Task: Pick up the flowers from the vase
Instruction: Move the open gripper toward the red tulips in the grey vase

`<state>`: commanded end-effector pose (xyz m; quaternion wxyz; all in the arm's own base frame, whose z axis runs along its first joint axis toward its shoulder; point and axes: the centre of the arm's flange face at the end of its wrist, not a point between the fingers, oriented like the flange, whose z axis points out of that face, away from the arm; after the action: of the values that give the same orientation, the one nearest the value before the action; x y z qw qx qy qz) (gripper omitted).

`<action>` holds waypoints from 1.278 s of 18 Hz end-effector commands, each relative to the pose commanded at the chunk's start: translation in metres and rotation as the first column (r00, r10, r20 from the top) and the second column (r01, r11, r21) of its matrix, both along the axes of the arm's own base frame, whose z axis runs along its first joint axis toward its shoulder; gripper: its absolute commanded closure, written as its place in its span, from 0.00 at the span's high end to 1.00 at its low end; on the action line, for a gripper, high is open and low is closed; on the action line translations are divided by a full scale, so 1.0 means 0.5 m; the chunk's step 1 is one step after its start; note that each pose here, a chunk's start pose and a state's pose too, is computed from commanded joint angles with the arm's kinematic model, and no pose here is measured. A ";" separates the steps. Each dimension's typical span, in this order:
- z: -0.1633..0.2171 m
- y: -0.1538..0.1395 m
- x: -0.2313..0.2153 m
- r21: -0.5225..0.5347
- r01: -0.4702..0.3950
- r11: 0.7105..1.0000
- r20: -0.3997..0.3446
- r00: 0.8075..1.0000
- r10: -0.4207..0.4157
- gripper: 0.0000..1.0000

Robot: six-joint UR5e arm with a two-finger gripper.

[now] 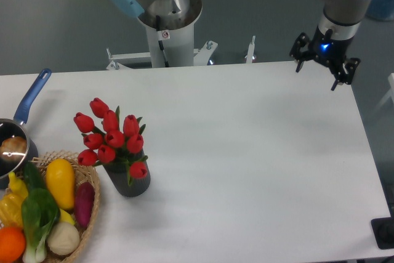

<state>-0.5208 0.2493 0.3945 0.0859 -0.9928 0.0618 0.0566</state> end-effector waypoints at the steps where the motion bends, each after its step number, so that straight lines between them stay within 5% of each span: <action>1: 0.003 -0.007 0.002 0.012 -0.029 1.000 0.009 1.000 0.029 1.00; 6: 0.040 0.010 0.072 0.099 -0.108 0.989 0.033 0.994 0.105 1.00; 13: 0.112 0.055 0.188 0.284 -0.087 0.955 0.192 0.981 0.032 1.00; 16: 0.104 0.173 0.262 0.338 0.027 0.941 0.223 0.969 -0.108 1.00; 21: 0.009 0.367 0.354 0.391 0.180 0.903 0.301 0.902 -0.310 1.00; 23: -0.012 0.407 0.368 0.405 0.218 0.888 0.279 0.895 -0.347 1.00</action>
<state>-0.3370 0.4530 0.3883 0.2849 -0.9337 0.1805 -0.1204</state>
